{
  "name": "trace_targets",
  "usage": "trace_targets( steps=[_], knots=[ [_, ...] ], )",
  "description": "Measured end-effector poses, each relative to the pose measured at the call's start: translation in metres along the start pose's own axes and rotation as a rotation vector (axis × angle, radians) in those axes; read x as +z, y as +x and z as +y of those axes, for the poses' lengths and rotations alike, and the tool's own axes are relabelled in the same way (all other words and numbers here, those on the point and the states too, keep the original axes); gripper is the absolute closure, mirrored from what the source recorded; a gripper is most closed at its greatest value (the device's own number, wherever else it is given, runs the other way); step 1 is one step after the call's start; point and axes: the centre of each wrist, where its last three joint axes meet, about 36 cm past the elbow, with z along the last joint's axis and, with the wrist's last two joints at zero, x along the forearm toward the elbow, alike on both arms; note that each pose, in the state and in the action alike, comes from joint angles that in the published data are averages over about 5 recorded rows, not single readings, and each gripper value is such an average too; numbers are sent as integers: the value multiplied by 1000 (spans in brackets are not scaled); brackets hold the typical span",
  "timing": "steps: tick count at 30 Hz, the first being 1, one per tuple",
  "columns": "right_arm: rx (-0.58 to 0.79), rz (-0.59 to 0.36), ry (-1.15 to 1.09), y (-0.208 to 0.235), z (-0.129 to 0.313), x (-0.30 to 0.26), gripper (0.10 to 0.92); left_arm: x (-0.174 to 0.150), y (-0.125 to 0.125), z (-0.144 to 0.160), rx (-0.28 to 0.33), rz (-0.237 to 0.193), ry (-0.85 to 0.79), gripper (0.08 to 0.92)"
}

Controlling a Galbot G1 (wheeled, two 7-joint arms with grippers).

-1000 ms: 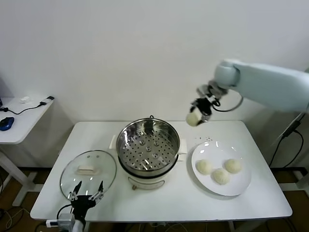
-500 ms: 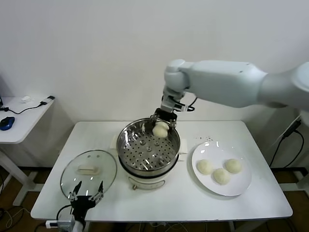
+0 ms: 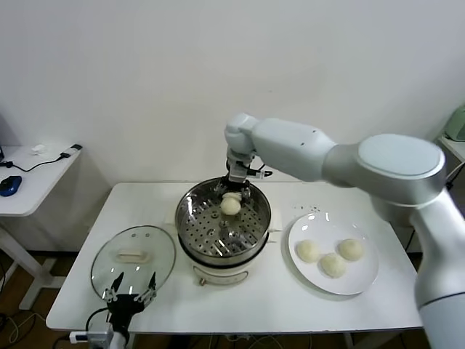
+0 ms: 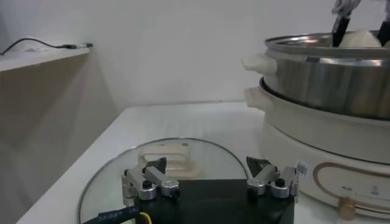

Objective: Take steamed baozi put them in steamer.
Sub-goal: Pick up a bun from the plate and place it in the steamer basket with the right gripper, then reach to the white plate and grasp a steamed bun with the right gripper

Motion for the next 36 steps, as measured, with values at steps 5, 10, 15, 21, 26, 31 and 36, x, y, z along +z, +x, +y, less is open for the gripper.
trace_targets(
  steps=[5, 10, 15, 21, 26, 31, 36],
  knots=[
    [11, 3, 2, -5, -5, 6, 335, 1, -1, 1, -4, 0, 3, 177],
    [28, -9, -3, -5, -5, 10, 225, 1, -2, 2, -5, -1, 4, 177],
    [43, -27, -10, 8, 0, 12, 200, 2, 0, 1, -2, 1, 4, 177],
    [59, -29, -55, 51, 21, 14, 199, 1, 3, -2, 7, -1, 4, 177],
    [75, -5, -207, 100, 66, 14, 200, -2, 3, -5, 15, -4, 4, 177],
    [70, 56, -480, 143, 144, 5, 199, -4, 2, -4, 15, -12, 1, 177],
    [56, 70, -795, 144, 233, -20, 200, -5, -1, -3, 12, -18, 1, 177]
  ],
)
